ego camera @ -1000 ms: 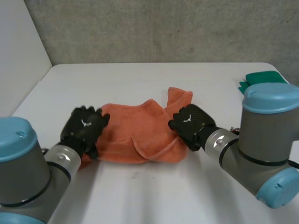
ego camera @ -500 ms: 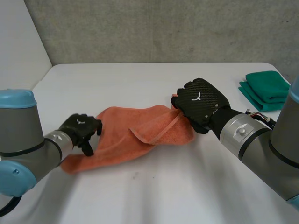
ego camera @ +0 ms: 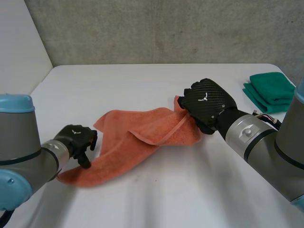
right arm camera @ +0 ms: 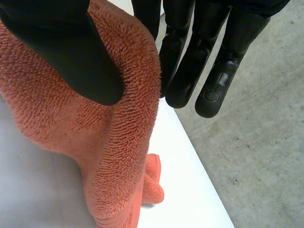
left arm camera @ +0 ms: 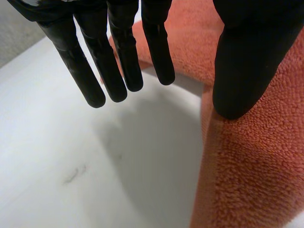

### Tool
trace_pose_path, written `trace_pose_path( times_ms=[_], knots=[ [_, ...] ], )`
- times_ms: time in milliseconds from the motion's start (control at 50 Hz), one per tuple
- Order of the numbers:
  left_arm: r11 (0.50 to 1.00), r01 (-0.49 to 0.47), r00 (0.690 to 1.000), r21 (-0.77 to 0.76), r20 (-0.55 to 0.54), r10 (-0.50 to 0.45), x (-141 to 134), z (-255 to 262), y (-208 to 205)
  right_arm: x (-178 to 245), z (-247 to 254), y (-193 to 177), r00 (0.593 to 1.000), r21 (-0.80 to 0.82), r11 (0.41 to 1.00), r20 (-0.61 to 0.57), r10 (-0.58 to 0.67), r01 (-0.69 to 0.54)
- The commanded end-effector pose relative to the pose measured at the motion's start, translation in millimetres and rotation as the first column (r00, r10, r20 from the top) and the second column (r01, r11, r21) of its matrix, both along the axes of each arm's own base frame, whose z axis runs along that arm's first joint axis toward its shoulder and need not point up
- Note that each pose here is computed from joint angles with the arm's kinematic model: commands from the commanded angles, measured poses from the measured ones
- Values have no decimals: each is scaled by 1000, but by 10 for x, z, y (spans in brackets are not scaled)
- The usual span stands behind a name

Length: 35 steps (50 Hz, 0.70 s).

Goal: Fold the laundry.

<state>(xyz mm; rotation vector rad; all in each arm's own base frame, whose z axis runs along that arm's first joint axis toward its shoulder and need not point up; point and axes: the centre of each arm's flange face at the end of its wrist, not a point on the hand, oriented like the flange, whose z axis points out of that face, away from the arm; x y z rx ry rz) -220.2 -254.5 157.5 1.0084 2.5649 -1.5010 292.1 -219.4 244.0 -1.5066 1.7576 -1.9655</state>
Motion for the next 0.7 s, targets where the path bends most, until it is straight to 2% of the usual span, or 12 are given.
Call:
trace_pose_path(
  times_ms=[20,520,600,700],
  knots=[
    [999,6,1000,-31,-16,-7,18,164,128,-8,-36,16,1000,13,1000,-5,1,-1],
    [994,-2,1000,113,26,-1,119,-125,379,-19,-75,24,1000,18,1000,-8,-2,2],
    [995,-5,1000,97,26,2,106,-127,343,-23,-77,23,1000,21,1000,-10,-6,6],
    [999,-2,1000,-33,-8,2,50,64,246,-25,-89,47,1000,37,999,-17,-3,4]
  ],
)
